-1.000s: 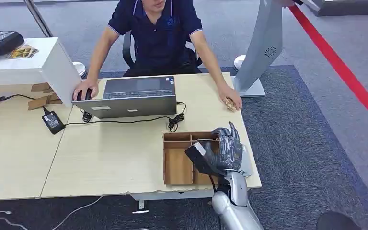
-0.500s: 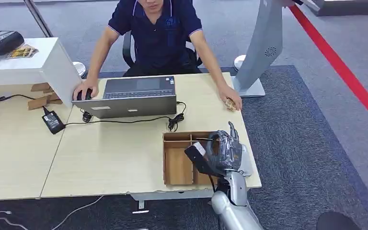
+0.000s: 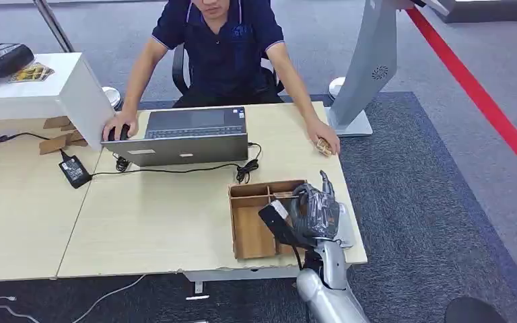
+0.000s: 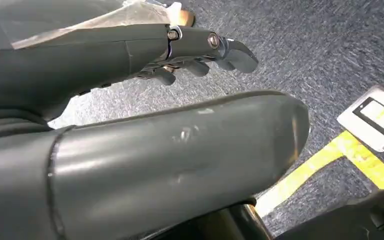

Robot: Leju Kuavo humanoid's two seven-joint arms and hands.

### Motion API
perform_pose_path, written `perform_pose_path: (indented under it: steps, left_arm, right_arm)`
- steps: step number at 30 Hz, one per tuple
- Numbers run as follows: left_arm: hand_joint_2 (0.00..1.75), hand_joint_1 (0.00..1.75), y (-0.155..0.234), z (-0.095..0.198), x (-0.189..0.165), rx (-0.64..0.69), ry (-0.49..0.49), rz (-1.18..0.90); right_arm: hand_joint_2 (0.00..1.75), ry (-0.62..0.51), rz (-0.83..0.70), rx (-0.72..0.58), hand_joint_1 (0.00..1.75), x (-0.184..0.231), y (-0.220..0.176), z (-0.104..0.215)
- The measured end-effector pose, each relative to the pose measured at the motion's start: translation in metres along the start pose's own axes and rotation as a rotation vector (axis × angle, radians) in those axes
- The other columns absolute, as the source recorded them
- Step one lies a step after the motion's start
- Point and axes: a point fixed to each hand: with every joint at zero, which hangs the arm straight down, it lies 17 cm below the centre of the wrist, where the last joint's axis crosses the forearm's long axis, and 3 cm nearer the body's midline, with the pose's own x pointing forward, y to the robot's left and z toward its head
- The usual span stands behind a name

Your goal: Pass the card to the sensor for recognition and then transmit it.

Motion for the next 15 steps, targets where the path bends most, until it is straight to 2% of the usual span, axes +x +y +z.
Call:
perform_pose_path:
  steps: [8, 15]
  left_arm:
    - [0.00, 0.00, 0.000, 0.000, 0.000, 0.001, 0.002, 0.004]
    - [0.00, 0.00, 0.000, 0.000, 0.000, 0.001, 0.003, 0.005]
  right_arm:
    - [1.75, -0.015, 0.000, -0.011, 1.75, 0.004, -0.004, -0.001]
    - [1.75, -0.016, -0.016, -0.063, 1.75, 0.006, -0.024, -0.010]
